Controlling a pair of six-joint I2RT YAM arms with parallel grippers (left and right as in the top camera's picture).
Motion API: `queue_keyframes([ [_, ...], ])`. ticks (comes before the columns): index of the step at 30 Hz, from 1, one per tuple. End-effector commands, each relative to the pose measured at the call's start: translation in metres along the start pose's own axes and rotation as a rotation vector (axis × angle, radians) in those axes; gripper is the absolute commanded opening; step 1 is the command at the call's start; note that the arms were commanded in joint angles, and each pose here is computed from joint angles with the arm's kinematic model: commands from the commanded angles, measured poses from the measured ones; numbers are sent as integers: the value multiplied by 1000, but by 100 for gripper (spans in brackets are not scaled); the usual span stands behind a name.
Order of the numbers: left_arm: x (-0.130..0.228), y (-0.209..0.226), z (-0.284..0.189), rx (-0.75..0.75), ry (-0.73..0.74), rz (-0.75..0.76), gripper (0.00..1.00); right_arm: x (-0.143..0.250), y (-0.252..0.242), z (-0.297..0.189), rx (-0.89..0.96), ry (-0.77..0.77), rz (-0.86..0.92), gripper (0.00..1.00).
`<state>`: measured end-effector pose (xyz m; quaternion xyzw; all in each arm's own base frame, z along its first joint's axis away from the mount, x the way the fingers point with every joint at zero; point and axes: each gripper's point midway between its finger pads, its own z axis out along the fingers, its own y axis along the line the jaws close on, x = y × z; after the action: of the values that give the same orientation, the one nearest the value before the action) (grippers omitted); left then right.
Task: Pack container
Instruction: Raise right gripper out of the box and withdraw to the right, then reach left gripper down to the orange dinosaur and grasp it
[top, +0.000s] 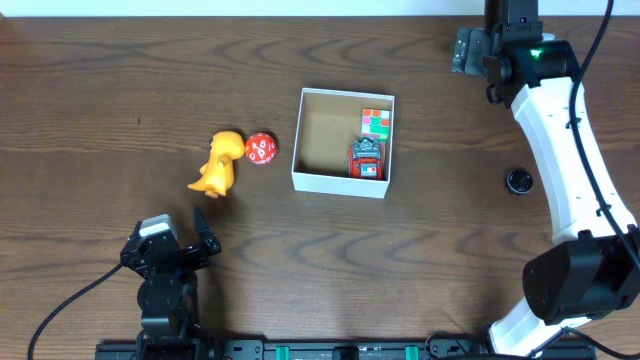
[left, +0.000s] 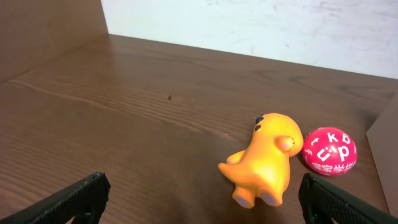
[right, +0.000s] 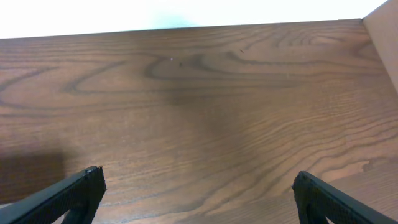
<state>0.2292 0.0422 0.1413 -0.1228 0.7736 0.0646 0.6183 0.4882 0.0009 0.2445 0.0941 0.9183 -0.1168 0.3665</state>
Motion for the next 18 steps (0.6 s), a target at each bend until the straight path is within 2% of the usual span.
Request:
queue_keyframes([
  [1,14,1,2,-3,42,22,98,0,-1,0,10,-1,17,99],
  [9,4,0,2,1,2,10,98,0,-2,0,10,-1,18,99],
  [13,-8,-18,0,101,-34,-4,98,0,-1,0,10,-1,17,99],
  [18,-21,-18,-7,90,59,18,98,0,-2,0,10,-1,18,99],
])
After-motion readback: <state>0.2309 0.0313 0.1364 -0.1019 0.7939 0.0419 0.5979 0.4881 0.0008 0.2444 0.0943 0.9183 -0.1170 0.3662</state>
